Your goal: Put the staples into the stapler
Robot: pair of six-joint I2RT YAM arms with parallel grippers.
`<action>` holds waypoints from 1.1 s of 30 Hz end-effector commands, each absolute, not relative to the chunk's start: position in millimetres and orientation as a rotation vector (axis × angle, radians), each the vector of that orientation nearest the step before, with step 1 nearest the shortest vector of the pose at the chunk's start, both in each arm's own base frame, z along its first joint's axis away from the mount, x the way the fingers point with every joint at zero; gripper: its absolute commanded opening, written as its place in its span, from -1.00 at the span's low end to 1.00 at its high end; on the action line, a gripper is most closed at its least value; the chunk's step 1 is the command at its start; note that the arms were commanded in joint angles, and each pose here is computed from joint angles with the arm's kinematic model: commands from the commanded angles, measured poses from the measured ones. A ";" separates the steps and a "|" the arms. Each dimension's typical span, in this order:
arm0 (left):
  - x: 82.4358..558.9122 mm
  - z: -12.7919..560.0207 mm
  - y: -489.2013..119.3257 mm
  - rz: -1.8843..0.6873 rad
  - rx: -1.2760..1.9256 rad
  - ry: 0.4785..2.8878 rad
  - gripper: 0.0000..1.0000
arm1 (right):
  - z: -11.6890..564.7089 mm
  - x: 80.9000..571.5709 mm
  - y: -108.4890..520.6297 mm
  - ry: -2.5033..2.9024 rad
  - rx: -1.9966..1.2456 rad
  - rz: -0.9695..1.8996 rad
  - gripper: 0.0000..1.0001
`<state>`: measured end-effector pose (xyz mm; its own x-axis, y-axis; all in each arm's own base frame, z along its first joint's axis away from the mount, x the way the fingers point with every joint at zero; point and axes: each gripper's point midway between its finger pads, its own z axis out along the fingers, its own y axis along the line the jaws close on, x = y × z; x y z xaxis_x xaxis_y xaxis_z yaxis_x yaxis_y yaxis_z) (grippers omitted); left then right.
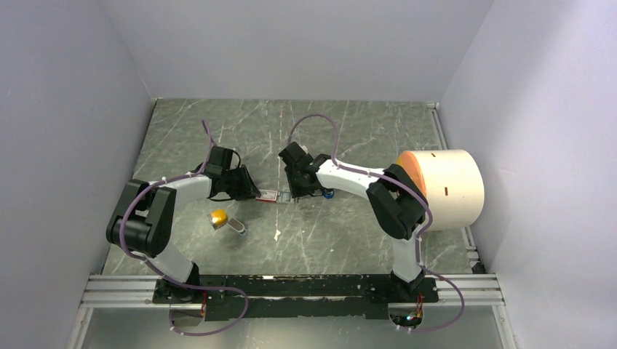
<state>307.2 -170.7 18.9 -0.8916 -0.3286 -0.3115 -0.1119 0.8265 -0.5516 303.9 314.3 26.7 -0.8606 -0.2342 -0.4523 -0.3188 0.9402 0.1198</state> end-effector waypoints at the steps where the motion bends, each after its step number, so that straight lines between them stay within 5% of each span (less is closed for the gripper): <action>1: 314.9 24.1 -164.4 -0.714 -0.321 2.586 -0.46 | 30.2 307.2 310.9 2.643 -0.373 0.227 -0.44; 6: 314.9 24.9 -164.6 -0.732 -0.327 2.579 -0.58 | 29.8 308.1 309.1 2.637 -0.378 0.217 -0.67; 17: 314.2 26.9 -159.6 -0.724 -0.352 2.569 -0.89 | 31.1 310.2 305.8 2.625 -0.359 0.196 -0.85; 33: 318.6 34.1 -136.5 -0.608 -0.424 2.536 -0.90 | 29.4 305.2 282.0 2.604 -0.249 0.148 -0.96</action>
<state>314.6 -151.0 26.3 -0.8599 -0.3757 -0.3455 -0.1515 0.8344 -0.5300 299.9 288.8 17.8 -0.8634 -0.1989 -0.4636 -0.2511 0.9665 0.0529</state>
